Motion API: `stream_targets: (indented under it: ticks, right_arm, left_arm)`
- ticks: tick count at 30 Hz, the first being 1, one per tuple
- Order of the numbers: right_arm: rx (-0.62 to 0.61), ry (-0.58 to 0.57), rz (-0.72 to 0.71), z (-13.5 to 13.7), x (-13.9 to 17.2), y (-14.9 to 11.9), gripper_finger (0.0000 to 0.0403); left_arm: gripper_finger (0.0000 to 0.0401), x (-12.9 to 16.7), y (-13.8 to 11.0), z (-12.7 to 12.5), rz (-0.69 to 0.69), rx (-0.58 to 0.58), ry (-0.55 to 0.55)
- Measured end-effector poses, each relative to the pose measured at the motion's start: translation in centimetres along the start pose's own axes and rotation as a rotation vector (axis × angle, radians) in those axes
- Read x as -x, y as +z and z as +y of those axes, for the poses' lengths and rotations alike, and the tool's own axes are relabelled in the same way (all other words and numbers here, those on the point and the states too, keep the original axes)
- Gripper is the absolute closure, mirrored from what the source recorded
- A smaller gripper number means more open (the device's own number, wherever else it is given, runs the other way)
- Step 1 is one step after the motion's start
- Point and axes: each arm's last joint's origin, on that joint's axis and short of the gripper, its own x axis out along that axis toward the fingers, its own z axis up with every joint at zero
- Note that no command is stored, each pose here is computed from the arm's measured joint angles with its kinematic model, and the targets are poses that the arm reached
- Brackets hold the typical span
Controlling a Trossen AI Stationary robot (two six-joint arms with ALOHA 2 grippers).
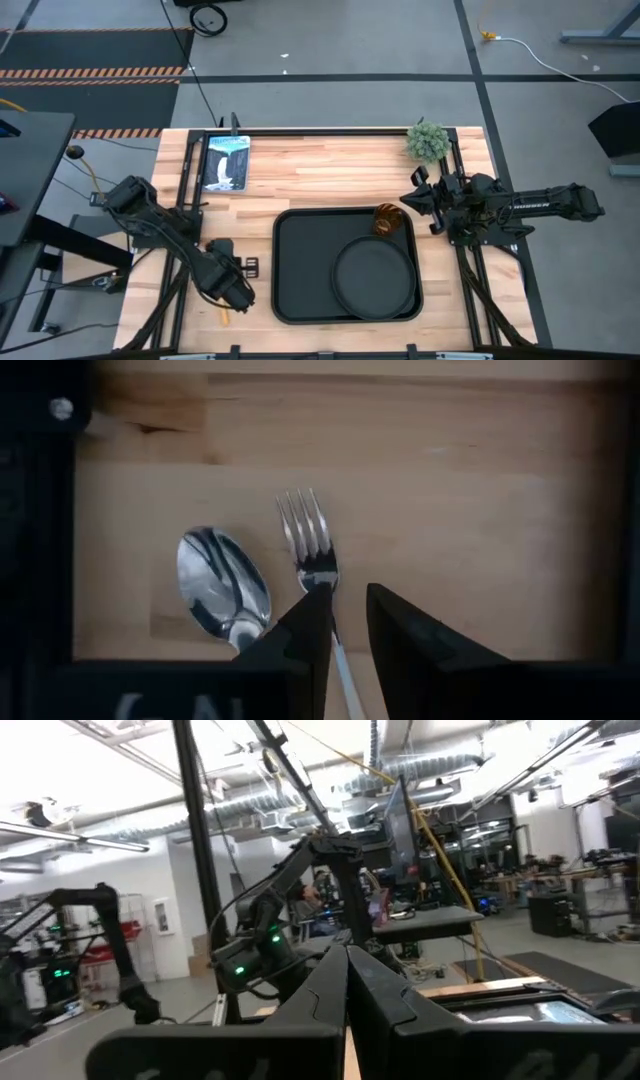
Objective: Pick and place plate/cup/fork/spoon on tray
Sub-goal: Put the orange fork on the black serving tray to the left of the black plate
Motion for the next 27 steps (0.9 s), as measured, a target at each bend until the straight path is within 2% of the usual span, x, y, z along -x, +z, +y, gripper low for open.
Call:
stream_targets:
  ticks: [3, 9, 13, 15, 19, 27]
  right_arm:
    - [-0.001, -0.011, -0.002, 0.0, 0.0, 0.0, 0.0392]
    - [-0.01, -0.003, 0.015, 0.0, 0.0, -0.2, 0.0392]
    - [-0.013, 0.003, 0.015, 0.1, 0.0, -0.2, 0.0392]
    - [-0.015, 0.007, 0.017, 0.2, 0.0, -0.2, 0.0392]
    - [-0.015, 0.009, 0.017, 0.2, 0.0, -0.2, 0.0392]
    - [-0.015, 0.01, 0.017, 0.2, 0.0, -0.2, 0.0392]
  left_arm:
    - [0.0312, 0.0, -0.1, -0.2, 0.027, 0.0, 0.008]
    - [0.0283, 0.0, -0.7, -1.2, 0.101, -0.065, -0.067]
    - [0.0281, 0.0, -1.0, -1.3, 0.132, -0.202, -0.088]
    - [0.0281, 0.1, -1.1, -1.3, 0.15, -0.236, -0.08]
    - [0.0281, -0.3, -1.4, -1.2, 0.167, -0.132, -0.044]
    - [0.028, -1.7, -2.4, -1.2, 0.191, -0.038, 0.067]
